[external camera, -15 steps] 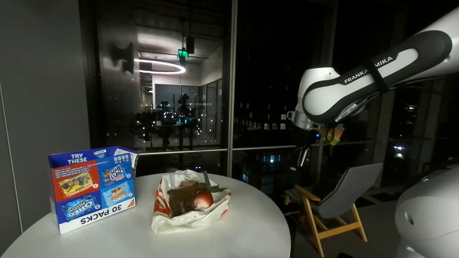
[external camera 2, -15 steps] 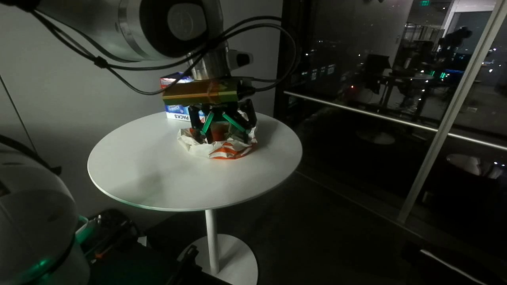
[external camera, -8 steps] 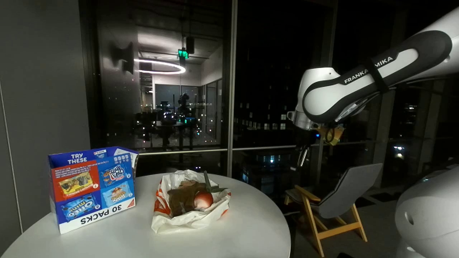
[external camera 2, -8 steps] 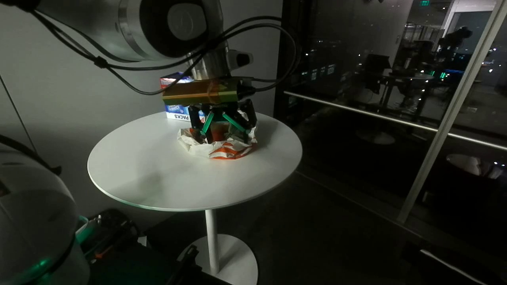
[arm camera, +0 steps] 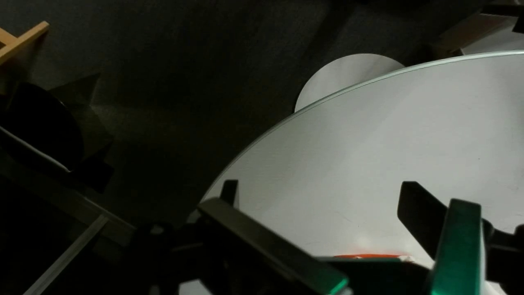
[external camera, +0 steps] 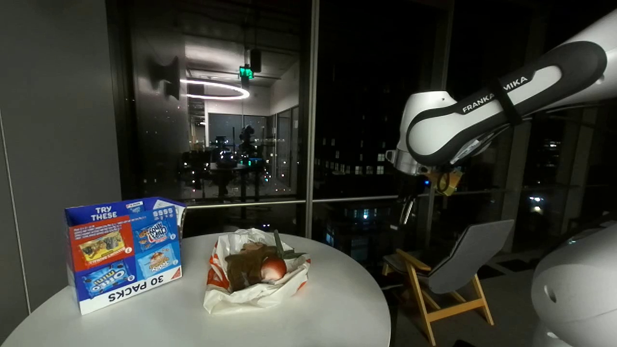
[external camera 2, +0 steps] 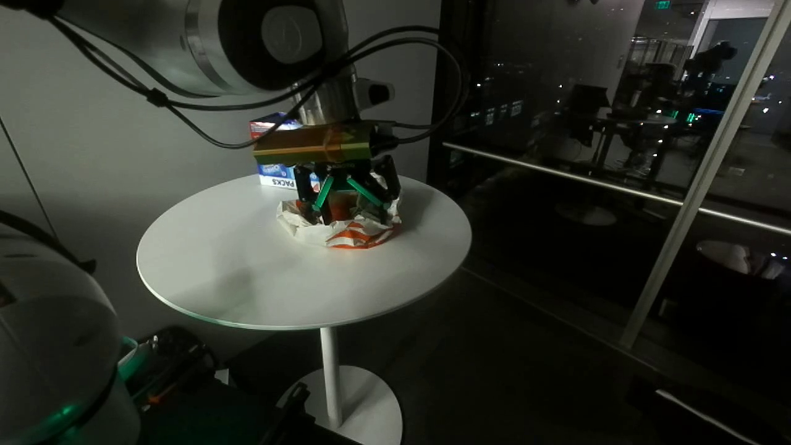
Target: Remove the objects in the plastic bag and place them on the table
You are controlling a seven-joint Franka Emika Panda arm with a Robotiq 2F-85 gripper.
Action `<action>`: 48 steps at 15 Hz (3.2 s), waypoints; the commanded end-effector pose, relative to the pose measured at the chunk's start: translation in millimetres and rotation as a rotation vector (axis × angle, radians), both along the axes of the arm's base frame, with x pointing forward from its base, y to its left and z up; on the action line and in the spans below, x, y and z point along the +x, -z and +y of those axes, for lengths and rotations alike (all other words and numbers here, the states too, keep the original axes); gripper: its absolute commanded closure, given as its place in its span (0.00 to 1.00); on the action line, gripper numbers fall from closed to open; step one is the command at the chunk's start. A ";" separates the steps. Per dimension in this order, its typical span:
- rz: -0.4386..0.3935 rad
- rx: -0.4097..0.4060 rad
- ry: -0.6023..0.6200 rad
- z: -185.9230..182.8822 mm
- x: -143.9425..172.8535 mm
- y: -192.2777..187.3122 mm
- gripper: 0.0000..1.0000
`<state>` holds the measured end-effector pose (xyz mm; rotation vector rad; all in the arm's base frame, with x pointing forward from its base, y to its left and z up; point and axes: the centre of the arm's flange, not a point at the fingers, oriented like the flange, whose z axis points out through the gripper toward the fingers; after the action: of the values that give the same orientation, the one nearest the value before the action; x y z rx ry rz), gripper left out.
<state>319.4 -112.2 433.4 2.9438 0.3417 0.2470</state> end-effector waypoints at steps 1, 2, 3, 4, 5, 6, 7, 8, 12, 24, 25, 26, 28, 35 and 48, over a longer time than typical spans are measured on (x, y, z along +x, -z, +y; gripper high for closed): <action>-0.006 0.003 -0.071 21.6 24.9 4.5 0.00; -0.005 0.010 -0.115 38.9 40.8 5.3 0.00; -0.009 0.010 -0.149 50.2 48.2 6.3 0.00; -0.014 0.017 -0.200 68.4 60.7 8.2 0.00; -0.033 0.023 -0.248 85.6 72.7 10.4 0.00; -0.039 0.029 -0.291 102.5 85.2 13.5 0.00; -0.044 0.031 -0.317 118.7 98.4 17.5 0.00; -0.056 0.021 -0.357 132.9 113.0 22.8 0.00; -0.039 -0.020 -0.468 176.9 171.8 42.8 0.00; -0.005 -0.044 -0.437 216.5 310.4 108.5 0.00; 0.002 -0.047 -0.416 211.6 316.7 112.3 0.00; 0.005 -0.051 -0.397 204.9 321.4 115.7 0.00; 0.047 -0.045 -0.330 191.9 327.6 121.0 0.00; 0.290 0.068 -0.240 174.8 320.7 124.3 0.00; 0.271 0.017 -0.353 170.6 308.6 168.9 0.25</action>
<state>631.1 56.5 270.2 2.9153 0.8740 -0.1276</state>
